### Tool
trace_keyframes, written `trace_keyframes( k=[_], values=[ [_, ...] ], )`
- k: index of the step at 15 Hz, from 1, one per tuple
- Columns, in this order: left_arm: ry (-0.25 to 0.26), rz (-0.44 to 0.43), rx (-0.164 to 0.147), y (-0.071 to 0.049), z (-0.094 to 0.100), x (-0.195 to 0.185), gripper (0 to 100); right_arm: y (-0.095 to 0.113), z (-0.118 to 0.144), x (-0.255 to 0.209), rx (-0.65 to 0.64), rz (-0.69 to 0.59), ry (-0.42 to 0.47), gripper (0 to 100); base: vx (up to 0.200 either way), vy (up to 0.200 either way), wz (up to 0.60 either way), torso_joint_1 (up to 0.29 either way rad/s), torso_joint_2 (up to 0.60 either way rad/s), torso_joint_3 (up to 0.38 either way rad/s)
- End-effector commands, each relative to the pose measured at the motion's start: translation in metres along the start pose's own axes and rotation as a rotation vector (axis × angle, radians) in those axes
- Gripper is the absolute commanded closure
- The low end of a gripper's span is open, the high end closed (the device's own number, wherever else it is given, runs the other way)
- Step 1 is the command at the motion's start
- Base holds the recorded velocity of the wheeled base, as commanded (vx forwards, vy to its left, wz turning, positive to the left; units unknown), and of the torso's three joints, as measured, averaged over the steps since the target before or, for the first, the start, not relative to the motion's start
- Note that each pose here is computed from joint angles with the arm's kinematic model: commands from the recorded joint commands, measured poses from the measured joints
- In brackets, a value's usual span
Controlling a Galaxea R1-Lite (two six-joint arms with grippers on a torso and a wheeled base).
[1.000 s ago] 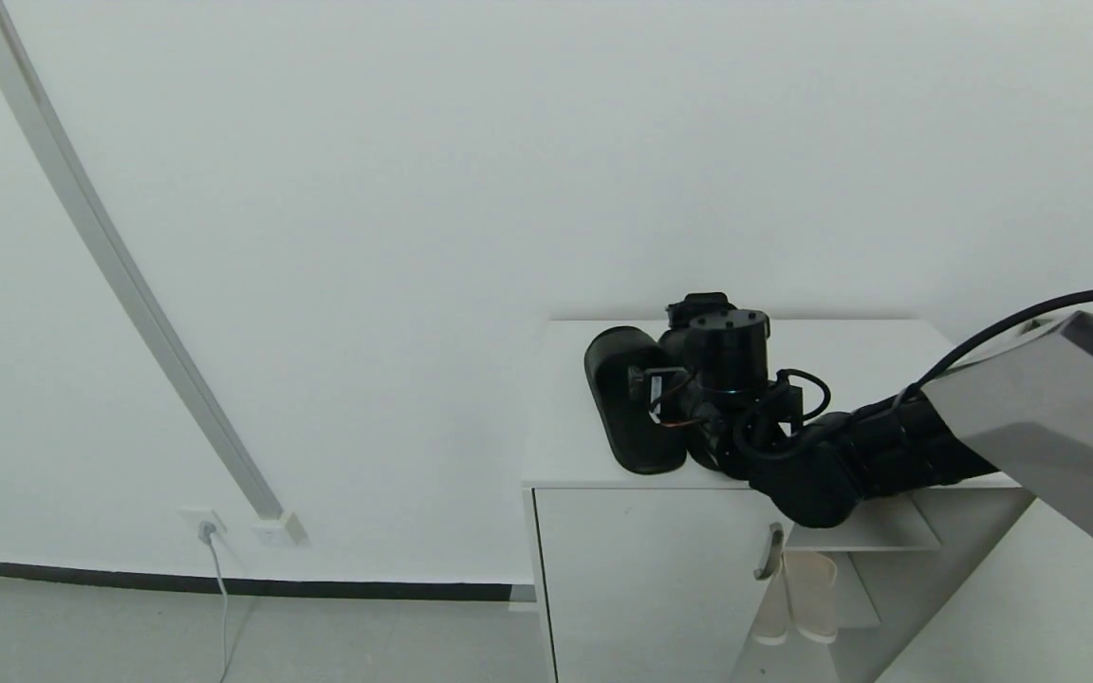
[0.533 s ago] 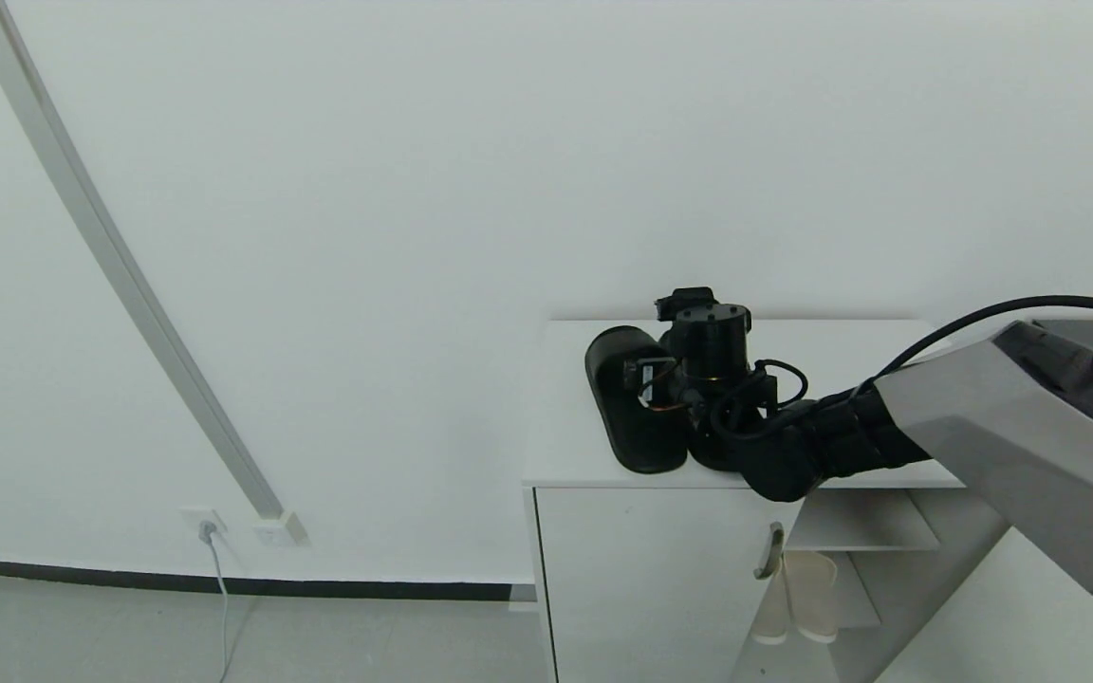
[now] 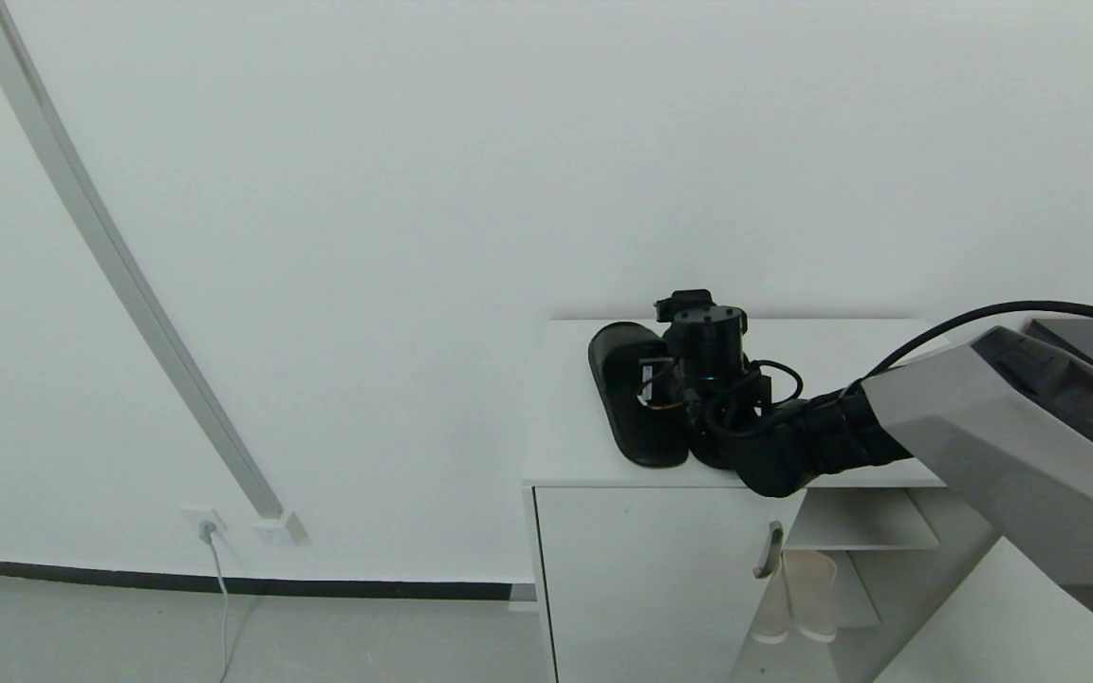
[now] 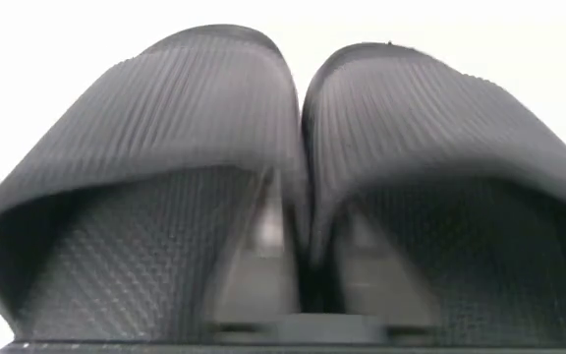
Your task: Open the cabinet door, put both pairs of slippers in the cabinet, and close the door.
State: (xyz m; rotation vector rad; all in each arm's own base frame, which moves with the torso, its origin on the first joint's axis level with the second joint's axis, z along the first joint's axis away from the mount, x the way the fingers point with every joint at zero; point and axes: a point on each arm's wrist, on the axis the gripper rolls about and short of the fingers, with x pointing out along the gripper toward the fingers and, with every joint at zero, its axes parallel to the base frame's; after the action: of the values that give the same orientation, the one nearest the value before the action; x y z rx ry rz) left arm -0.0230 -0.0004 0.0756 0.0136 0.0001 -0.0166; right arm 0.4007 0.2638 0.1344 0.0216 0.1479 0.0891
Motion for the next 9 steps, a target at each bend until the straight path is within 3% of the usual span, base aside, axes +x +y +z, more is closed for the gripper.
trace_keyframes(
  k=[1,9],
  values=[
    [0.001,0.0,0.0,0.0,0.0,0.0,100,0.0,0.002,-0.001,0.002,0.001,-0.005,100,0.0,0.0,0.0,0.0,0.0,0.0],
    [0.001,0.0,0.0,0.0,0.0,0.0,100,-0.001,0.027,-0.03,0.019,0.026,-0.033,100,0.0,0.0,0.0,0.0,0.0,0.0]
  ],
)
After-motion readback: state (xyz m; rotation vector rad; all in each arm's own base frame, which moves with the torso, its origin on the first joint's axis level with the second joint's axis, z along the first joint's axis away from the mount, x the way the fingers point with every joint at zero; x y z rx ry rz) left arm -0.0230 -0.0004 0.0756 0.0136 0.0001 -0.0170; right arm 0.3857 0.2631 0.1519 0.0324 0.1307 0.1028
